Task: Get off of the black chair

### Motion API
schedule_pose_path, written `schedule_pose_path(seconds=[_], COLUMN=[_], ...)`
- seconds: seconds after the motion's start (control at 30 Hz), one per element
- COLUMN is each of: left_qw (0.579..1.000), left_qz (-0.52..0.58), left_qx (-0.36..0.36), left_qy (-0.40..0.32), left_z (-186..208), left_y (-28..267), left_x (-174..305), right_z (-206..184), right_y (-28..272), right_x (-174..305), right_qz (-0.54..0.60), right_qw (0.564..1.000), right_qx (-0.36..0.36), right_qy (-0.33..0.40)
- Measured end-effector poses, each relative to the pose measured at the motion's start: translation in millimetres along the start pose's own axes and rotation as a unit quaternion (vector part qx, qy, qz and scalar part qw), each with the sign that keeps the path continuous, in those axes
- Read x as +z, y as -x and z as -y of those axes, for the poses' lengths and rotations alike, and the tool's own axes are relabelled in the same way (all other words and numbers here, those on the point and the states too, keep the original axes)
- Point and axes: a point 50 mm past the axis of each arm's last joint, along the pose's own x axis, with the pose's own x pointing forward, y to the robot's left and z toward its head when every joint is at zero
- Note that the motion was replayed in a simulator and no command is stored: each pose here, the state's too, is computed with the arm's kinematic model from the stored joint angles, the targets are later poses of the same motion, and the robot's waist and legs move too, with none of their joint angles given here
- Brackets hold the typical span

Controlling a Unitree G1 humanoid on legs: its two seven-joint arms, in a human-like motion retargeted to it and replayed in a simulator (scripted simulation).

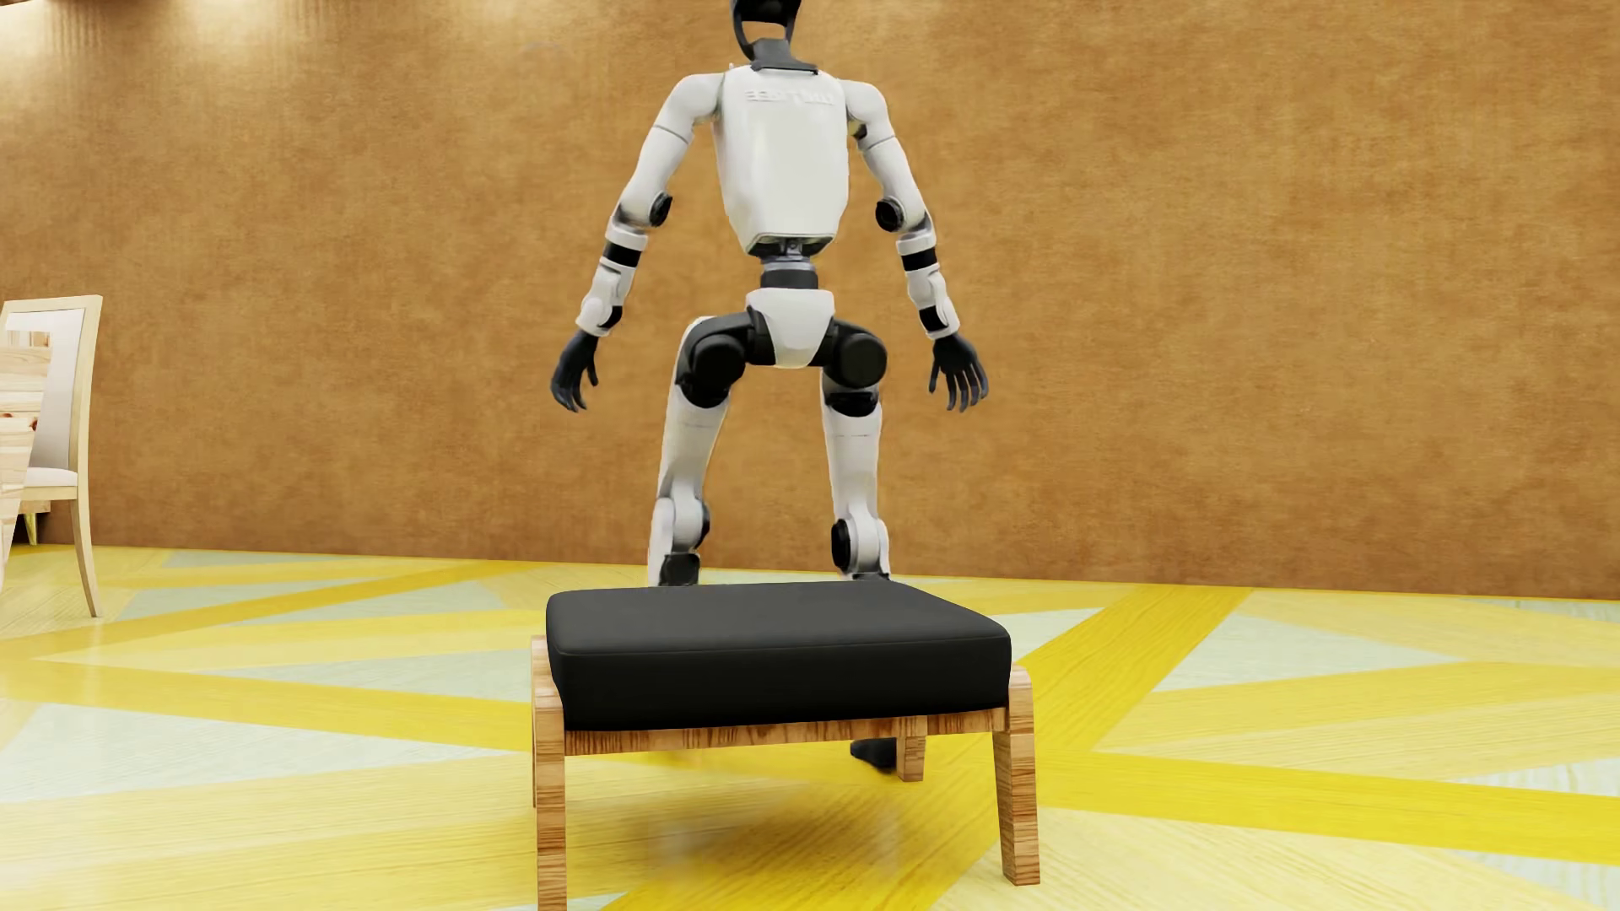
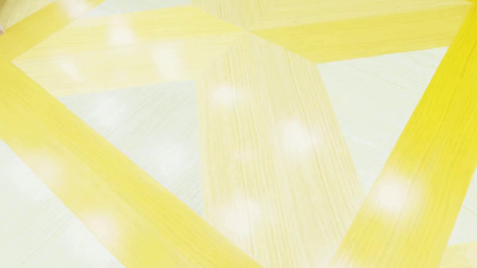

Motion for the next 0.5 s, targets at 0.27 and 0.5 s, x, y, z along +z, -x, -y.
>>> schedule_pose_path(seconds=[0.27,0.5], left_qw=[0.999,0.997], left_qz=[-0.016,0.007], left_qx=[-0.029,0.021], left_qy=[-0.029,-0.071], left_z=[13.7,-16.1], left_y=[2.4,-1.4], left_x=[-10.5,0.3], right_z=[13.8,-18.8], right_y=[0.2,3.3], right_x=[14.0,7.4], right_qz=[0.043,0.014], right_qw=[0.996,0.995], right_qx=[-0.047,0.003], right_qy=[-0.058,-0.099])
